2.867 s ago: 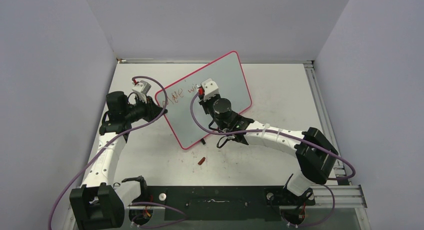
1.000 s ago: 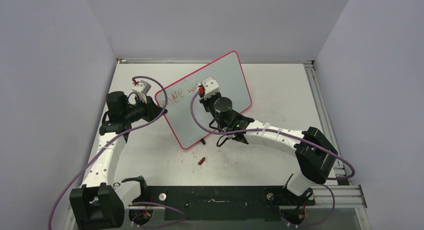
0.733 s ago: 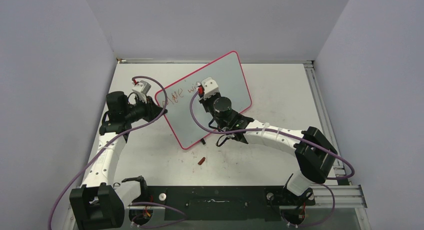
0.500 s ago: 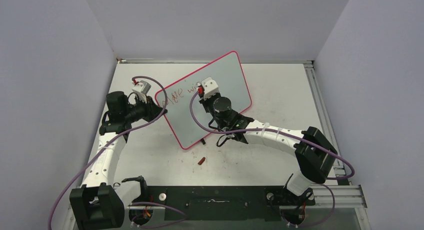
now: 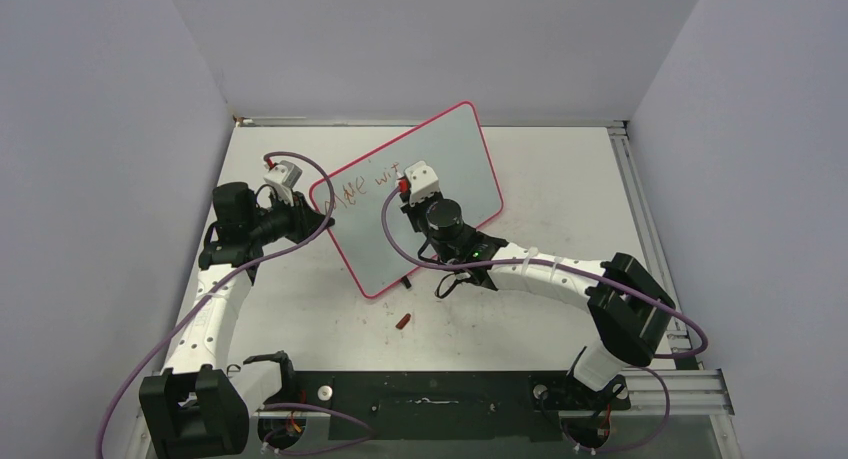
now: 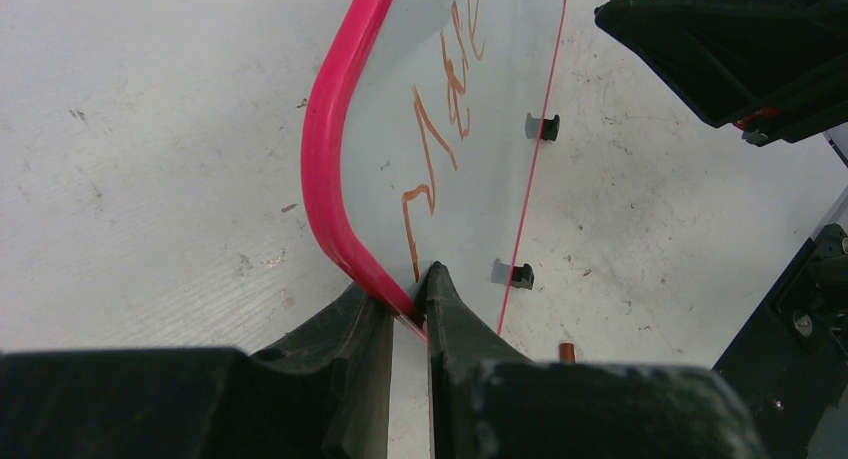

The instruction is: Write a sentence on the whiteboard

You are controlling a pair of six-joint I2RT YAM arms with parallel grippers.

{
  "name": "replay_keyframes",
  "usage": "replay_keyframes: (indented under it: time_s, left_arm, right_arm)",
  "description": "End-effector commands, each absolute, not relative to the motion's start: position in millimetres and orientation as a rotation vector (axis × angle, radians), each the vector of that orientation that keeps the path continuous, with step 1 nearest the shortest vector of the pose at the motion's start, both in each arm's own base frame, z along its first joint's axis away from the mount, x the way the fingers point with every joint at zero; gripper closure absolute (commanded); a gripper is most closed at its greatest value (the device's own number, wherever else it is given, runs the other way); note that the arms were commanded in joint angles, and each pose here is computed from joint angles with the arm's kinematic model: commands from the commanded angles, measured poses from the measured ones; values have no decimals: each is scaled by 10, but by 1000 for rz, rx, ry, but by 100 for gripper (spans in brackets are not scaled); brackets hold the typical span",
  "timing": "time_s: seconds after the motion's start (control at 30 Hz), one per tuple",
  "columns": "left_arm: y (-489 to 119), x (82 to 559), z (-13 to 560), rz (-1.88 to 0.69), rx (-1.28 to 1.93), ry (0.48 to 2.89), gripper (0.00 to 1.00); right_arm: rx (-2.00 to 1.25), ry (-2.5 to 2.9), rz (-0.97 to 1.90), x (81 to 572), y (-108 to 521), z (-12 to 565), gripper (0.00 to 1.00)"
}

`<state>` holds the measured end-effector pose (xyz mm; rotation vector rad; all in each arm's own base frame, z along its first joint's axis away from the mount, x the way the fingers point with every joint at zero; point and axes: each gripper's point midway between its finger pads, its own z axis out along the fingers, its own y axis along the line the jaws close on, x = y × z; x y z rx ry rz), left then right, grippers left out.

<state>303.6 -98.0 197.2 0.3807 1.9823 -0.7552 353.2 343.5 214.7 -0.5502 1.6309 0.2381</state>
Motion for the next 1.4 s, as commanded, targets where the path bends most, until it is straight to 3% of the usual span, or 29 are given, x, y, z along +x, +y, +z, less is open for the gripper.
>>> replay_keyframes:
  time_s: [0.0, 0.63, 1.37]
  left_arm:
    - [-787, 3115, 1856, -579, 411, 2011, 100]
    - [-782, 3121, 1863, -575, 408, 2009, 100]
    - [-787, 3126, 1853, -582, 406, 2013, 100]
  right_arm:
    - [-545, 1635, 241, 3506, 3436, 2179, 95]
    - [-441, 1493, 243, 3621, 3335, 2864, 95]
    - [-479, 1504, 244, 3857, 3424, 2780, 95]
